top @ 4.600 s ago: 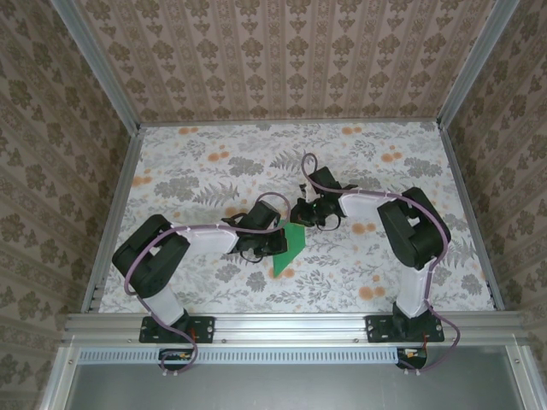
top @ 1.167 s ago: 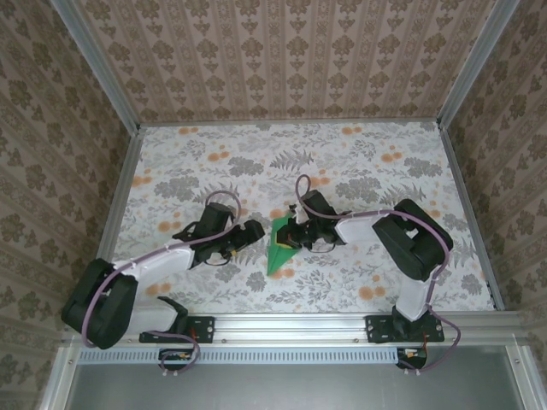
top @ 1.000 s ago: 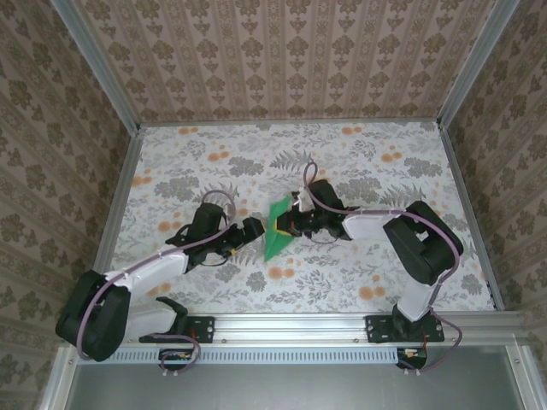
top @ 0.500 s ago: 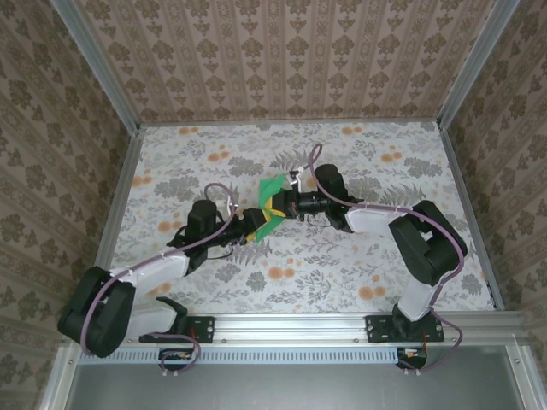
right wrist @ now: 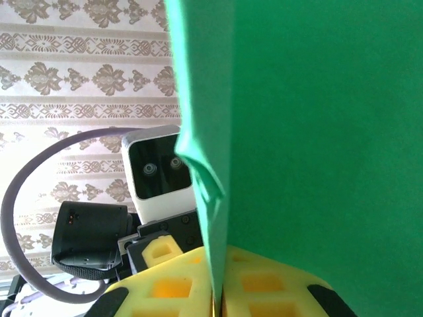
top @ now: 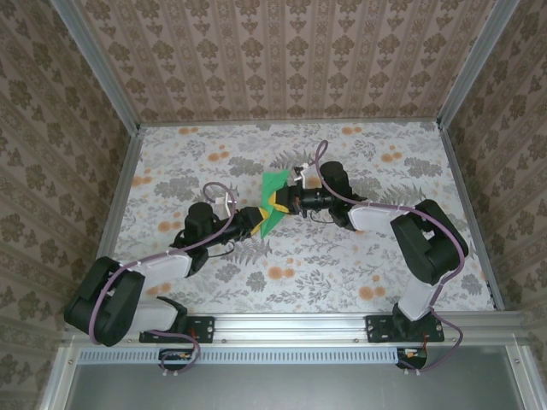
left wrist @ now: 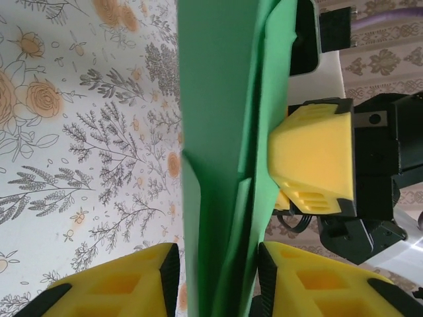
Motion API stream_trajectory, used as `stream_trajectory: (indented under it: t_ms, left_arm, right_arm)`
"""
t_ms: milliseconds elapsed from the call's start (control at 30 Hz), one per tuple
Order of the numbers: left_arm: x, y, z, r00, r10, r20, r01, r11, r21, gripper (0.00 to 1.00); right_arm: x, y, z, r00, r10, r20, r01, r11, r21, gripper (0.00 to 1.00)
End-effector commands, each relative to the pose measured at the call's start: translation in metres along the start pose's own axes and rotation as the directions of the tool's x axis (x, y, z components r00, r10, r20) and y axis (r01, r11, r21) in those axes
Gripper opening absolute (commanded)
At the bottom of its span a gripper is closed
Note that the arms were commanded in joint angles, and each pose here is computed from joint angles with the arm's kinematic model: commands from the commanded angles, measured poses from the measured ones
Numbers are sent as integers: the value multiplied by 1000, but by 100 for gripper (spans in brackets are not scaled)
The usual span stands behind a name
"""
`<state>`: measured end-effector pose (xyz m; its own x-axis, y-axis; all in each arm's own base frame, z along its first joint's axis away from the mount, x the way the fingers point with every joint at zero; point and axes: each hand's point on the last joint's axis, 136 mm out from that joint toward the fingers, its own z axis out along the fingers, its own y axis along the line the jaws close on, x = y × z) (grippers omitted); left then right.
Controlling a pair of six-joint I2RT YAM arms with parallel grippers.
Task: Fold a paper plane with a square sheet of paper (pick it up from the middle)
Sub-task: Turn over the paper at the center of the table.
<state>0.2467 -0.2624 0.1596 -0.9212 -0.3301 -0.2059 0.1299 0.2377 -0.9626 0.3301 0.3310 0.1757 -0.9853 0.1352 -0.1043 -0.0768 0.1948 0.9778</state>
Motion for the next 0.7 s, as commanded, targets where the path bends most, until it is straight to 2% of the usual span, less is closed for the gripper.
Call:
stream_trajectory:
  t_ms: [0, 67, 267, 467, 567, 667]
  left_arm:
    - [0, -9, -3, 999, 43, 0, -43, 998, 42, 42]
    - [0, -10, -3, 999, 51, -2, -50, 998, 45, 42]
    - [-2, -17, -3, 998, 69, 9, -70, 995, 73, 31]
    - [-3, -11, -2, 998, 59, 6, -59, 997, 48, 12]
    - [-2, 1, -2, 999, 40, -3, -40, 999, -5, 9]
    - [0, 20, -7, 999, 36, -18, -38, 993, -113, 8]
  right_arm:
    - [3, -7, 2, 999, 14, -36, -13, 1000, 10, 11]
    - [3, -7, 2, 999, 16, -42, -15, 1000, 10, 12]
    - [6, -11, 3, 998, 26, -51, -25, 1000, 14, 12]
    - [6, -13, 1, 998, 31, -50, -30, 999, 24, 16]
    - [3, -21, -8, 999, 37, -27, -35, 997, 68, 31]
    - [-2, -36, -28, 1000, 12, 26, -17, 985, 171, 48]
